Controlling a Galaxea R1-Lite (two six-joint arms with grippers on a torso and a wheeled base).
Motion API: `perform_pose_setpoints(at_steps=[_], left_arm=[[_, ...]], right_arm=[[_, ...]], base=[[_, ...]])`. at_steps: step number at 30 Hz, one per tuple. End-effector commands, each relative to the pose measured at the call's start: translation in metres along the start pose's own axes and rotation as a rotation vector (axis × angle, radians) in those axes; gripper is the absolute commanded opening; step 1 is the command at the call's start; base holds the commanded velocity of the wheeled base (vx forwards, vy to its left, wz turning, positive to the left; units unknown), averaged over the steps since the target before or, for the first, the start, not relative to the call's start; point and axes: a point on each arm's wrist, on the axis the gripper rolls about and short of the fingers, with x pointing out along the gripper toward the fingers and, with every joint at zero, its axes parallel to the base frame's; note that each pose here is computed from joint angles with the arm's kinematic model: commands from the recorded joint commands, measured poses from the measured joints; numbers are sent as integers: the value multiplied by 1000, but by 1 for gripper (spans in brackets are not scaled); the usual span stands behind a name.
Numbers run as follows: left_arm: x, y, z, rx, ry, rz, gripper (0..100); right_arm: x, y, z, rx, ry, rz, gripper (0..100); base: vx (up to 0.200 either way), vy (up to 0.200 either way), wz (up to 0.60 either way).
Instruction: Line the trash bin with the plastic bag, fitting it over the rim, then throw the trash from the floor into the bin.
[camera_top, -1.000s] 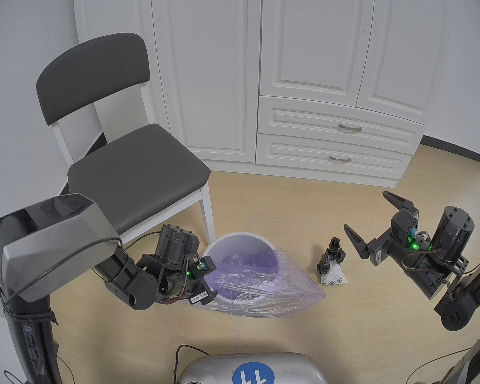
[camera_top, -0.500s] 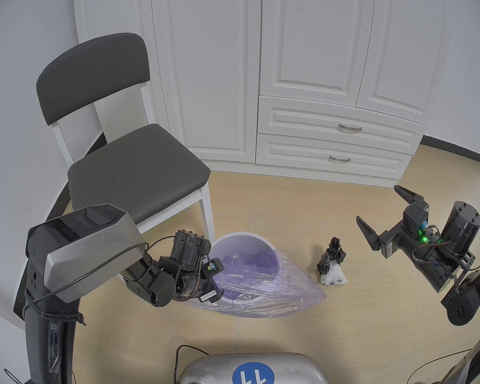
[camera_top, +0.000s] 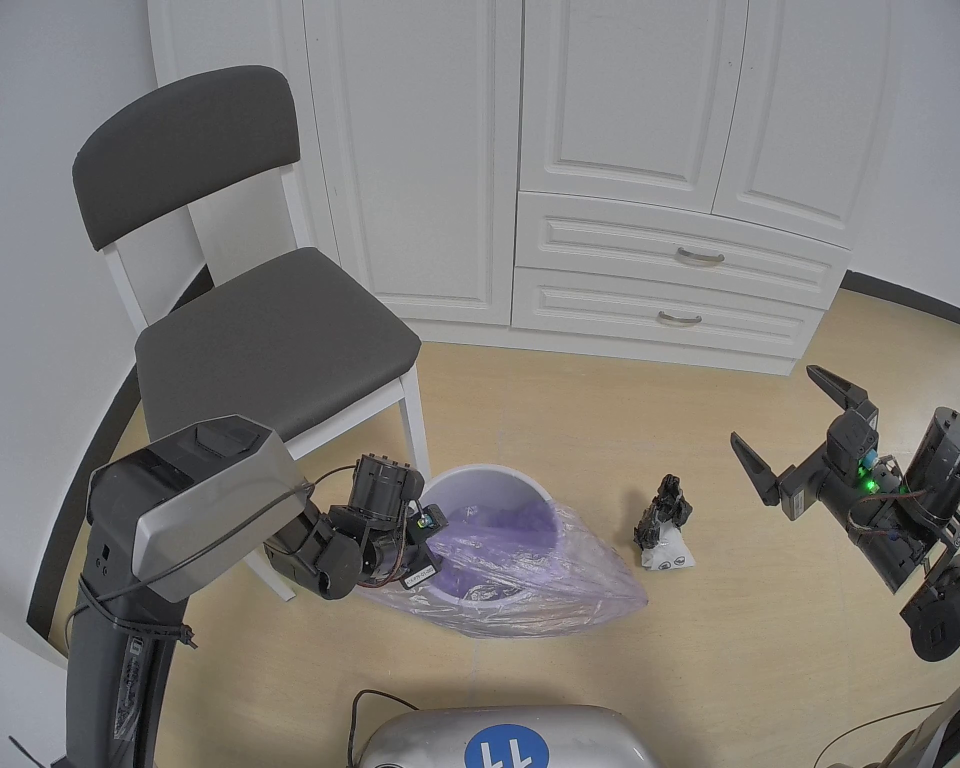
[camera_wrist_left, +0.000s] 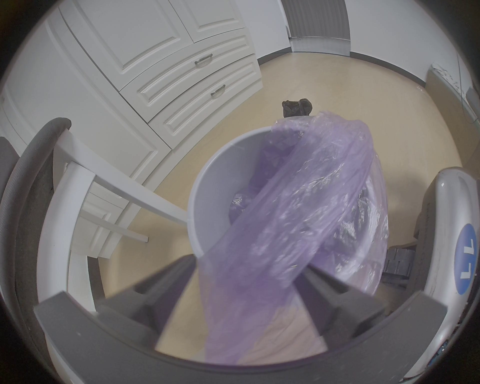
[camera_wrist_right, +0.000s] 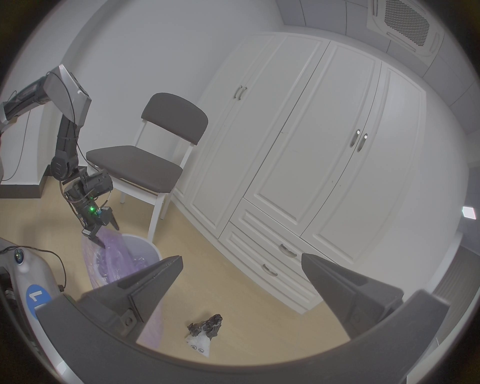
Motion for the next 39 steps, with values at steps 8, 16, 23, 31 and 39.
perform_pose_setpoints(at_steps=[8, 16, 23, 31, 39], left_arm=[[-13, 5, 21, -7, -74, 20, 0], [-4, 22, 40, -114, -159, 36, 0], [36, 29, 50, -227, -201, 81, 0], [43, 30, 55, -373, -225, 91, 0], [33, 14, 55, -517, -326, 81, 0]], right_arm=[[-5, -3, 4, 2, -19, -12, 100], [1, 2, -1, -1, 7, 7, 100], [12, 11, -13, -7, 53, 40, 100], [36, 46, -22, 10, 84, 141, 100], [61, 107, -31, 172, 128, 293, 100]], base=[[0, 0, 0], [0, 0, 0], [0, 0, 0], [0, 0, 0], [0, 0, 0]])
